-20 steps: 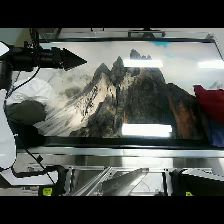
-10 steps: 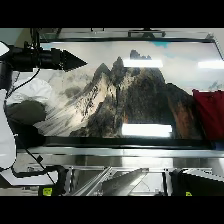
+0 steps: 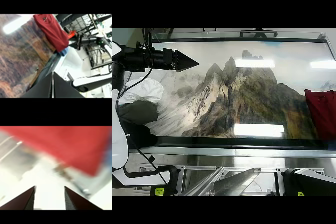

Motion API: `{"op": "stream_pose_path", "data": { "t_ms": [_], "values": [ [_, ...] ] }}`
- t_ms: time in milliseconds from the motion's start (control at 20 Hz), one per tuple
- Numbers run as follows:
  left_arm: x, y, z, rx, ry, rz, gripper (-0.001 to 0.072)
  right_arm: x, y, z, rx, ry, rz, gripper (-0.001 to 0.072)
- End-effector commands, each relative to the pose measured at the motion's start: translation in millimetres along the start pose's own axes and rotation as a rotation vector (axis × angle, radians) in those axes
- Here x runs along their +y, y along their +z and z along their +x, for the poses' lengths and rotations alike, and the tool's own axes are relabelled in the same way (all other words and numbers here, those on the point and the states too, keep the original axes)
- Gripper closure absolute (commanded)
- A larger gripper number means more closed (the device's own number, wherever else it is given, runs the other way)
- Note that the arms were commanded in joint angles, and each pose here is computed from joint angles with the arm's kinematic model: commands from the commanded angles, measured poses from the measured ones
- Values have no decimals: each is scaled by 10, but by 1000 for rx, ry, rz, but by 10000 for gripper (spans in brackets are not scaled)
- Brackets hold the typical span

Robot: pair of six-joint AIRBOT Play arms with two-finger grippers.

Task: Fold the shirts.

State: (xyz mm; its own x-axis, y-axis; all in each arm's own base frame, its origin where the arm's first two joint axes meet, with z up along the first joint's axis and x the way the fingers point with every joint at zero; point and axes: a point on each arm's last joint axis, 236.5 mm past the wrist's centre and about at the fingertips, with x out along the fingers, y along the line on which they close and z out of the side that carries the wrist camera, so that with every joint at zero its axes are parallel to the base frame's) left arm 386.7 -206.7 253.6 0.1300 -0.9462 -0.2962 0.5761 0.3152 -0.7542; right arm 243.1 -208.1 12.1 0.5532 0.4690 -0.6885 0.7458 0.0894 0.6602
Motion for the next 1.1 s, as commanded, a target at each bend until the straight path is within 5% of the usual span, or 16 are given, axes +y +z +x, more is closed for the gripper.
{"op": "stream_pose_path", "data": {
  "t_ms": [0,50,200,350,650,1050],
  "values": [
    [-20,18,-12,-3,4,13,704,941,-299,-63,44,292,-128,532],
    [-37,41,-27,-5,15,29,704,1263,-403,-92,43,391,-223,653],
    [-5,111,-146,10,145,77,711,1865,-804,-36,37,513,-491,692],
    [54,17,-279,23,279,81,711,1966,-1517,284,113,422,-758,692],
    [-16,-1153,-56,109,247,-98,711,991,-2652,892,142,121,-1157,692],
    [87,-2349,236,136,243,-234,700,344,-3071,1255,236,106,-1140,692]
  ]
}}
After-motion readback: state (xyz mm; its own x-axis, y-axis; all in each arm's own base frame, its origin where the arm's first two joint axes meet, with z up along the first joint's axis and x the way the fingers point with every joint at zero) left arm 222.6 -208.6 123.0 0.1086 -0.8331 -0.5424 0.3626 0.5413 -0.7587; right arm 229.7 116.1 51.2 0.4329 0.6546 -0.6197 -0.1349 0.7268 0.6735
